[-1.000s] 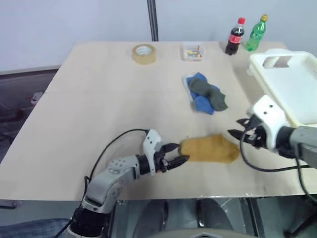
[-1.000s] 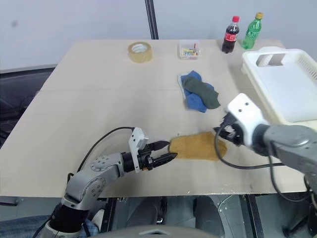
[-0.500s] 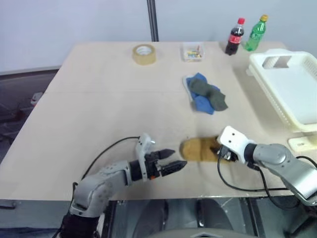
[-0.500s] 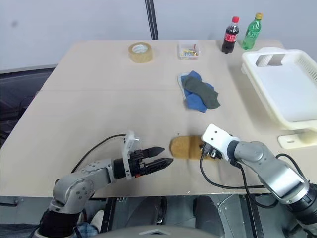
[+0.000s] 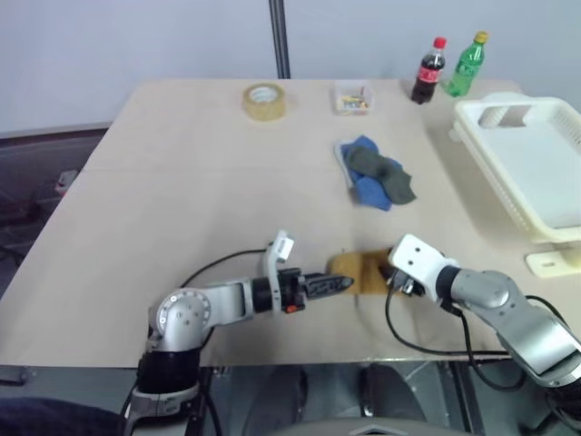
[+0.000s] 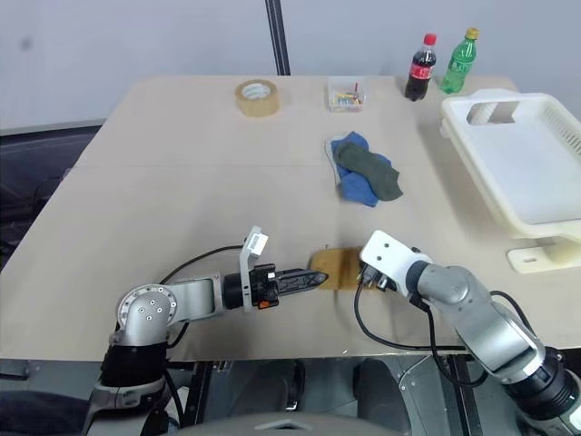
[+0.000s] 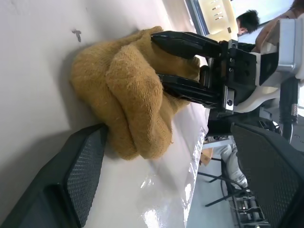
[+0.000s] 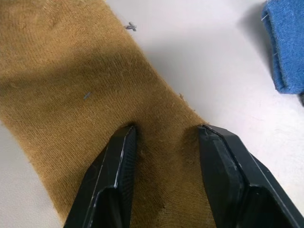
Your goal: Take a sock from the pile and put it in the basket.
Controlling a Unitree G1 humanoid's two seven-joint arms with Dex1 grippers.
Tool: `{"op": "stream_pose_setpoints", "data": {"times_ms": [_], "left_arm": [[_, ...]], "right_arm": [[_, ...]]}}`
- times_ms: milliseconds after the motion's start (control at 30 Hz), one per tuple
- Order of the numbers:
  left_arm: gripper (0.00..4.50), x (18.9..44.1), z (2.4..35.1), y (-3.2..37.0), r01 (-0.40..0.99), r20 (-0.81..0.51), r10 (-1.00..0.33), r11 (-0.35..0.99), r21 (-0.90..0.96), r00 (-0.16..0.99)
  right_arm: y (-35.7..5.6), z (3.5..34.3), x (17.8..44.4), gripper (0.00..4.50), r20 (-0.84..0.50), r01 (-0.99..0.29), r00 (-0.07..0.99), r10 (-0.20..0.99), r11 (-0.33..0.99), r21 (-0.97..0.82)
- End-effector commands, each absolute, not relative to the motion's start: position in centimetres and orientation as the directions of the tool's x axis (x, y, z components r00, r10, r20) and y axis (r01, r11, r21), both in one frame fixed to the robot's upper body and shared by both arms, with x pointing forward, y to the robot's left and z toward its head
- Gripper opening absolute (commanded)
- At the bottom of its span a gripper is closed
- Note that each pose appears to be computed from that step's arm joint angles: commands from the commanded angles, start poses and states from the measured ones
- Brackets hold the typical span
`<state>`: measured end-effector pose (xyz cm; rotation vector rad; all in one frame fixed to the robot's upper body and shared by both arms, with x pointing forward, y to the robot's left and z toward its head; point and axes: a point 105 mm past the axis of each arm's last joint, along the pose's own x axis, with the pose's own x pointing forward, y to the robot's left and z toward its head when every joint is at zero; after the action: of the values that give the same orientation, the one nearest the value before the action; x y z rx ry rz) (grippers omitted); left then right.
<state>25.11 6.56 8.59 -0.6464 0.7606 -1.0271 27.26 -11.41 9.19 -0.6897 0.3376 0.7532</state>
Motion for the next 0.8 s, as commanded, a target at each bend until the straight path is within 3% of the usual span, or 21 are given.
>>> {"op": "stream_pose_setpoints", "data": {"times_ms": [33,167,267,567,800], "left_arm": [[4.45,25.0,7.0,6.6,0.417,-0.317,-0.9,0.422,-0.805,0.297],[4.45,24.9,7.3,5.5,0.443,-0.318,-0.91,0.408,-0.798,0.266],[4.45,24.4,6.9,5.0,0.56,-0.391,-0.889,0.456,-0.692,0.241],[4.45,26.3,10.6,6.1,0.627,-0.172,-0.895,0.415,-0.66,0.411],[4.45,26.3,12.5,7.3,0.65,-0.053,-0.872,0.402,-0.645,0.486]], "right_arm": [[-10.6,9.6,27.0,2.12,-0.49,-0.721,0.692,0.53,0.532,-0.444],[-10.1,9.4,26.8,2.12,-0.489,-0.724,0.689,0.534,0.537,-0.433],[-10.3,9.4,26.8,2.12,-0.49,-0.721,0.692,0.529,0.54,-0.434],[-10.7,9.6,26.9,2.12,-0.487,-0.711,0.702,0.52,0.557,-0.43],[-10.4,9.7,27.0,2.12,-0.488,-0.721,0.692,0.531,0.533,-0.442]]}}
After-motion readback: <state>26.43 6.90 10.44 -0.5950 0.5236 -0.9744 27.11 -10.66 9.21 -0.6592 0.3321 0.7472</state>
